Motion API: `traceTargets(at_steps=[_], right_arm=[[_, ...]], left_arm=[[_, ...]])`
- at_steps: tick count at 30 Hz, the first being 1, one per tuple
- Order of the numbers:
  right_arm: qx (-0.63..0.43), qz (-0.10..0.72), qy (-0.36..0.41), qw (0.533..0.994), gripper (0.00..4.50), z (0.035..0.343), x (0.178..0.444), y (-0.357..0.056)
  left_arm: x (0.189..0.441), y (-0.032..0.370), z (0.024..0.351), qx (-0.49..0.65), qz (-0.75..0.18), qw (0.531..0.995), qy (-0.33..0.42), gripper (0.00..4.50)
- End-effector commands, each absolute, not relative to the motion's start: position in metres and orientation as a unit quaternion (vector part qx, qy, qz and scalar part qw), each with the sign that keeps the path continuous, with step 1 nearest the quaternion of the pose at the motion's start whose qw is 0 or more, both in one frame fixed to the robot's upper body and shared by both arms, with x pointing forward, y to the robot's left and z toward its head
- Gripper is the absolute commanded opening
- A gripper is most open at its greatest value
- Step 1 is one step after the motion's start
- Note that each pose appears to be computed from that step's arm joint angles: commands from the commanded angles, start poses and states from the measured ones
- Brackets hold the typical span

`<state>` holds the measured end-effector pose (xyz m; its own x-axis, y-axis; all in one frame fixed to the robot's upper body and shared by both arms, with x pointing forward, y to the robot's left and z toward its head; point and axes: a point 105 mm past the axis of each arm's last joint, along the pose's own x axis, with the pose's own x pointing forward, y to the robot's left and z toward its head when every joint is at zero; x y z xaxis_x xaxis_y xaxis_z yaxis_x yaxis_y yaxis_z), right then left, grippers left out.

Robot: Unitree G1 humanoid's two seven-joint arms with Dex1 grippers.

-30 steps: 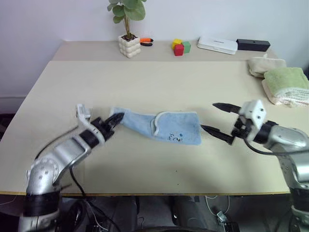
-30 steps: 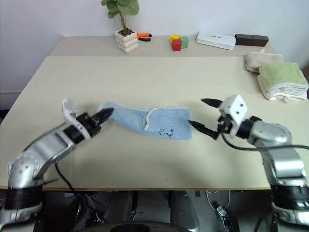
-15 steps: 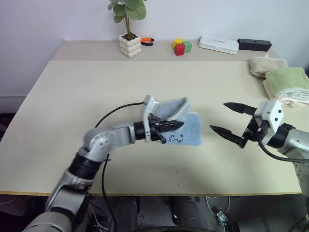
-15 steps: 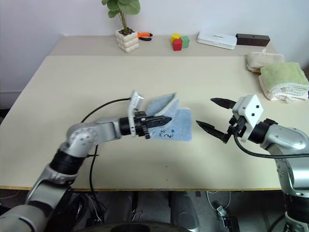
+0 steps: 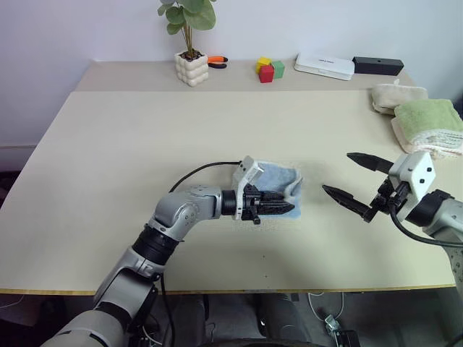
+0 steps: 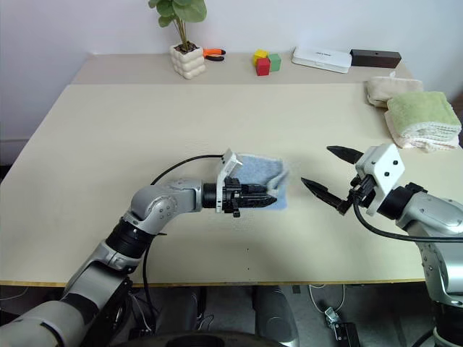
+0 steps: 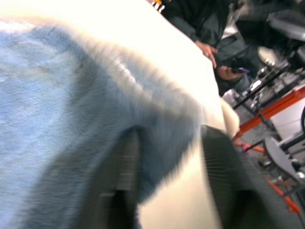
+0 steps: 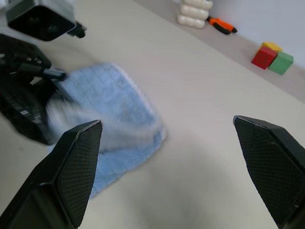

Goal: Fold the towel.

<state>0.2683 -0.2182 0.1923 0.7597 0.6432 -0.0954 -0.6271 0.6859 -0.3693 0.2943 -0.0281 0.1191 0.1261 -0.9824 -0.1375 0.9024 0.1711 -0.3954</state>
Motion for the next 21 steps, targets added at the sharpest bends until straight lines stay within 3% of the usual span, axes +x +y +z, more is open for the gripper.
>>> traceTargets(at_steps=[1,2,3,9,18,19,21], right_arm=[[-0.210,0.341,-0.054,0.914,4.50,0.209,0.269,-0.214],[-0.206,0.342,-0.055,0.915,4.50,0.210,0.269,-0.213],[-0.202,0.344,-0.058,0.915,4.50,0.211,0.271,-0.211],[-0.155,0.337,-0.103,0.923,4.50,0.226,0.286,-0.195],[-0.089,0.244,-0.137,0.956,4.50,0.233,0.317,-0.185],[-0.083,0.235,-0.136,0.959,4.50,0.231,0.319,-0.183],[-0.045,0.245,-0.134,0.959,3.94,0.229,0.317,-0.167]], left_arm=[[0.294,-0.029,0.123,-0.111,-0.638,0.743,0.169,3.88],[0.293,-0.029,0.123,-0.111,-0.639,0.743,0.167,4.40],[0.292,-0.029,0.126,-0.116,-0.640,0.742,0.163,4.46],[0.282,-0.020,0.154,-0.161,-0.660,0.719,0.147,4.46],[0.312,0.017,0.201,-0.227,-0.595,0.767,0.079,4.46],[0.318,0.022,0.200,-0.231,-0.577,0.780,0.075,4.23],[0.334,0.036,0.199,-0.260,-0.528,0.806,0.062,3.61]])
